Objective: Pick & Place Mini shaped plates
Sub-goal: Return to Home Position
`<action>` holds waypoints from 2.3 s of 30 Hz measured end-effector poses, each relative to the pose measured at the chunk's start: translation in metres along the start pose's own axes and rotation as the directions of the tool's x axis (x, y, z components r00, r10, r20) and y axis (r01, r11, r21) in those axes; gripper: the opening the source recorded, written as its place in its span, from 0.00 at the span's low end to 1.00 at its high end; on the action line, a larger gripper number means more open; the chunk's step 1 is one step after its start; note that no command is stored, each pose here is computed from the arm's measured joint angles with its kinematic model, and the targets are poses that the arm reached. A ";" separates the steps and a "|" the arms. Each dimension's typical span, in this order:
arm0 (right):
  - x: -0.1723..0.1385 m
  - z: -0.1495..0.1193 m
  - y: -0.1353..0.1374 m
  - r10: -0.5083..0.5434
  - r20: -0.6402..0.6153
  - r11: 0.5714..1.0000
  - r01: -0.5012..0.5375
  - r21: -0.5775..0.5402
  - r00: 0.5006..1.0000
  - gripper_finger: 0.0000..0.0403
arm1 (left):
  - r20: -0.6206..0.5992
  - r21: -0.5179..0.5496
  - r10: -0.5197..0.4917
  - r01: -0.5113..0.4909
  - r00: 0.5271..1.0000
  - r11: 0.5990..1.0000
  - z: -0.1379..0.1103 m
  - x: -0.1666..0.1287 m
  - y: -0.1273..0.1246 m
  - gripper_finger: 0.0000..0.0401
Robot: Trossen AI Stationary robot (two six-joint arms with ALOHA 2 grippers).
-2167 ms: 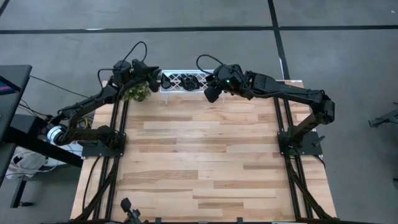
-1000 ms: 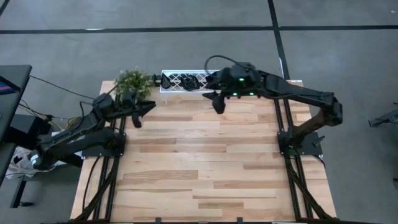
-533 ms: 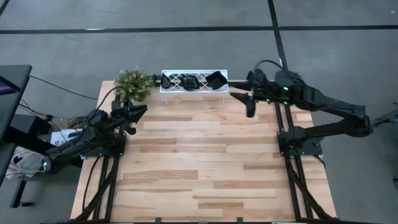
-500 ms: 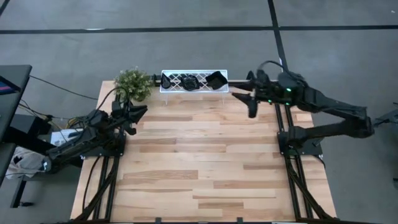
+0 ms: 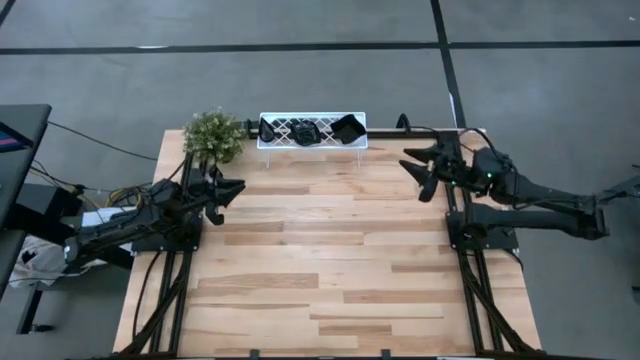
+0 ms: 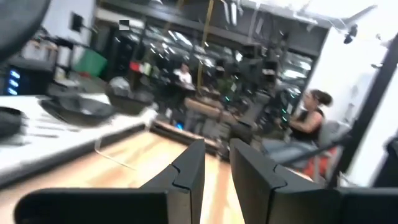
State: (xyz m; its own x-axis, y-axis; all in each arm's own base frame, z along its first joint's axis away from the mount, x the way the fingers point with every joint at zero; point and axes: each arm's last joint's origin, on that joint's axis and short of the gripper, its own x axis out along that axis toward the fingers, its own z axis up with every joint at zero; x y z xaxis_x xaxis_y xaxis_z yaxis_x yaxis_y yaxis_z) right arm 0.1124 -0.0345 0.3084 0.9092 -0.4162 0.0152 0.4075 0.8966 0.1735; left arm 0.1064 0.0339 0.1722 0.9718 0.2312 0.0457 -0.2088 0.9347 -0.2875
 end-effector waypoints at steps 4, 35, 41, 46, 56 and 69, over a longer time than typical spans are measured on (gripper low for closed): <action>-0.007 -0.029 -0.004 0.068 0.049 0.997 -0.070 0.037 0.996 0.45 | -0.081 -0.010 -0.060 0.059 0.995 0.998 -0.008 0.004 -0.007 0.19; -0.023 -0.141 -0.015 0.159 -0.033 0.971 -0.150 0.187 0.987 0.45 | -0.067 -0.143 -0.155 0.144 0.986 0.979 -0.008 0.007 -0.018 0.19; -0.023 -0.141 -0.015 0.159 -0.033 0.964 -0.148 0.221 0.987 0.44 | -0.062 -0.140 -0.157 0.147 0.986 0.979 -0.007 0.007 -0.018 0.19; -0.023 -0.141 -0.015 0.159 -0.033 0.964 -0.148 0.222 0.987 0.45 | -0.062 -0.140 -0.157 0.147 0.986 0.979 -0.007 0.007 -0.018 0.19; -0.023 -0.141 -0.015 0.158 -0.034 0.964 -0.147 0.223 0.987 0.44 | -0.062 -0.140 -0.157 0.147 0.986 0.979 -0.007 0.007 -0.018 0.19; -0.023 -0.141 -0.015 0.158 -0.034 0.964 -0.147 0.223 0.987 0.44 | -0.062 -0.140 -0.157 0.147 0.986 0.979 -0.007 0.007 -0.018 0.19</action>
State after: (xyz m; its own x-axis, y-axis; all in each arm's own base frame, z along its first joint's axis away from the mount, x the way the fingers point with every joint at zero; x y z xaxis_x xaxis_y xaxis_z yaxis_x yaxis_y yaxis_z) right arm 0.0977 -0.0173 0.1662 0.9646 -0.2635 0.0089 0.2399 0.8913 0.3848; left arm 0.1174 0.0164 0.1709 0.9974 0.0643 0.0313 -0.0460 0.9115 -0.4088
